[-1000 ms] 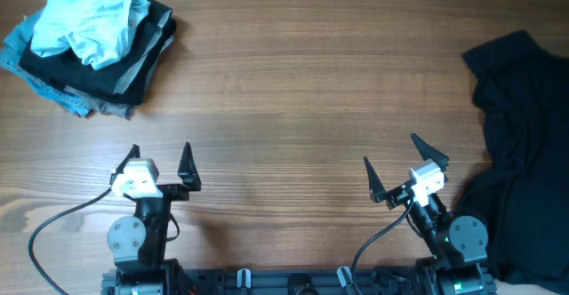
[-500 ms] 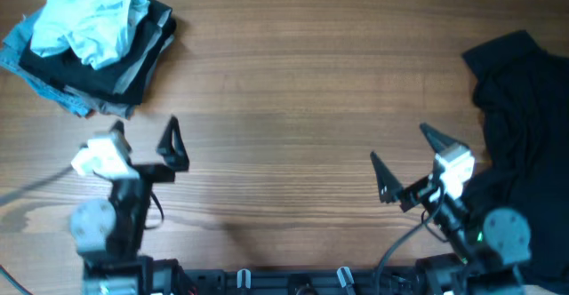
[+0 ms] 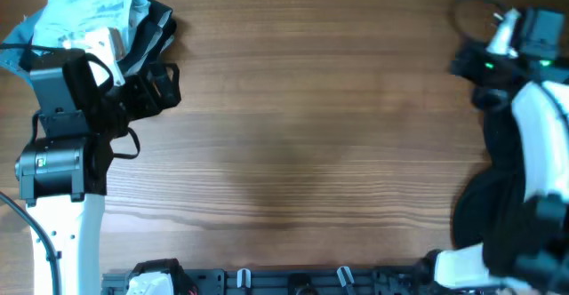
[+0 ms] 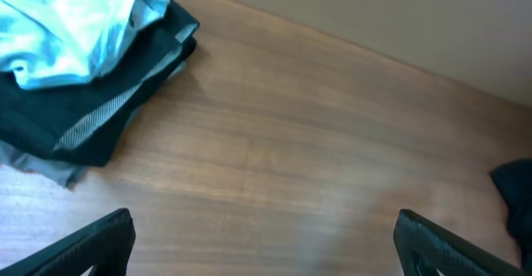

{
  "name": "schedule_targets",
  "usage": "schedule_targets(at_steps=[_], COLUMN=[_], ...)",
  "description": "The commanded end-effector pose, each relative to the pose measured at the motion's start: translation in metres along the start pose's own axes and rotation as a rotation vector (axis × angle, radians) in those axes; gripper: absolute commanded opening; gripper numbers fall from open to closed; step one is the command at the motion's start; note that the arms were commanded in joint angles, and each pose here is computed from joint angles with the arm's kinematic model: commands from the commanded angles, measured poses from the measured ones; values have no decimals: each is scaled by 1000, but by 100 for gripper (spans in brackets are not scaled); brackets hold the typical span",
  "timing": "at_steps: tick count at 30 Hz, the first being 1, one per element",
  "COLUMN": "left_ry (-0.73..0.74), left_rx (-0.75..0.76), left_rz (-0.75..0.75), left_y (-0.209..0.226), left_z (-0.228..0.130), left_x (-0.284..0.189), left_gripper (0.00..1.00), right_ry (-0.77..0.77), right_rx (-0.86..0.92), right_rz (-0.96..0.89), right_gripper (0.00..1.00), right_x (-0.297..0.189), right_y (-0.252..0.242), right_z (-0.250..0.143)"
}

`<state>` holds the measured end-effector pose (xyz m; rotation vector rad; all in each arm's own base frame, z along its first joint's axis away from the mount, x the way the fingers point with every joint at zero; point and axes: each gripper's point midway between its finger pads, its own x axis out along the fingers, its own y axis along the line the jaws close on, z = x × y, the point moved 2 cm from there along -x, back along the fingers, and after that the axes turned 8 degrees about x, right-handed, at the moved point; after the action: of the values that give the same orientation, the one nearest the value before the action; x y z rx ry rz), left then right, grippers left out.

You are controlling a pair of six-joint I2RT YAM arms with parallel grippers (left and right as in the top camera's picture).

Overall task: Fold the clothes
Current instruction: 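Grasp the black T-shirt with the right gripper, then drag the T-shirt to table center, left gripper grasping its far side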

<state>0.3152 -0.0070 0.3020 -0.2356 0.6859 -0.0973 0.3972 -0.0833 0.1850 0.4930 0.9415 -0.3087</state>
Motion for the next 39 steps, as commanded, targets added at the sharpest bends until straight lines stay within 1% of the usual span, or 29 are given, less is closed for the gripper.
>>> schedule_targets(at_steps=[1,5,10,12,14,15,16,17,18,21,22,23,24,25,26,27,29,30,31,32,33,34,35,36,38,39], left_ry=[5,9,23,32,40,40,39,39,39,26,16,5,-1,-12,-24,-43,-91,-112,-154,-174,-199,-216,-226,-230,-229,-221], left_rx=[12,11,8,5,3,3,4,4,4,7,10,12,13,15,16,19,23,24,26,26,26,28,35,55,55,59], left_rz=[-35,-34,-32,-31,-30,-30,-30,-30,-30,-27,-29,-26,-15,16,53,93,179,207,251,268,287,294,293,294,289,253], left_y=[-8,-8,-7,-7,-7,-7,-7,-7,-7,-6,-7,-6,-5,-1,4,9,19,22,27,28,29,29,28,28,27,23], left_z=[0,-1,-4,-6,-8,-8,-8,-8,-8,-5,-3,-1,0,1,3,5,9,11,15,17,18,19,20,20,21,23], left_x=[-10,-9,-9,-9,-9,-9,-9,-9,-9,-9,-9,-11,-12,-14,-17,-22,-36,-42,-55,-60,-68,-74,-78,-80,-77,-71], left_gripper=[100,100,100,100,100,100,100,100,100,100,100,100,100,100,100,100,100,100,100,100,100,100,100,100,100,100], right_ry=[126,189,233,264,283,284,281,284,295,301,292,287,287,302,334,374,436,454,468,468,452,423,380,315,263,237], right_rx=[247,279,274,284,306,306,305,306,303,199,116,15,-53,-152,-236,-320,-486,-593,-708,-785,-917,-1004,-1045,-1059,-986,-908], right_rz=[-202,-246,-285,-297,-309,-310,-308,-295,-235,85,172,241,276,326,379,433,517,576,641,676,717,706,660,602,536,512], right_gripper=[82,82,82,73,68,57,43,18,4,4,4,5,7,8,7,4,4,4,16,37,68,77,81,85,85,85], right_x=[45,72,113,125,131,131,132,132,131,113,101,86,79,71,65,59,45,31,13,1,-15,-24,-27,-34,-37,-42], right_y=[-98,-134,-150,-155,-158,-158,-158,-155,-145,-77,-47,-5,21,61,98,134,195,228,259,275,292,298,300,300,294,286], right_z=[-9,-19,-33,-43,-49,-50,-49,-49,-48,-37,-35,-38,-45,-61,-83,-110,-170,-207,-249,-274,-311,-332,-340,-335,-308,-279])
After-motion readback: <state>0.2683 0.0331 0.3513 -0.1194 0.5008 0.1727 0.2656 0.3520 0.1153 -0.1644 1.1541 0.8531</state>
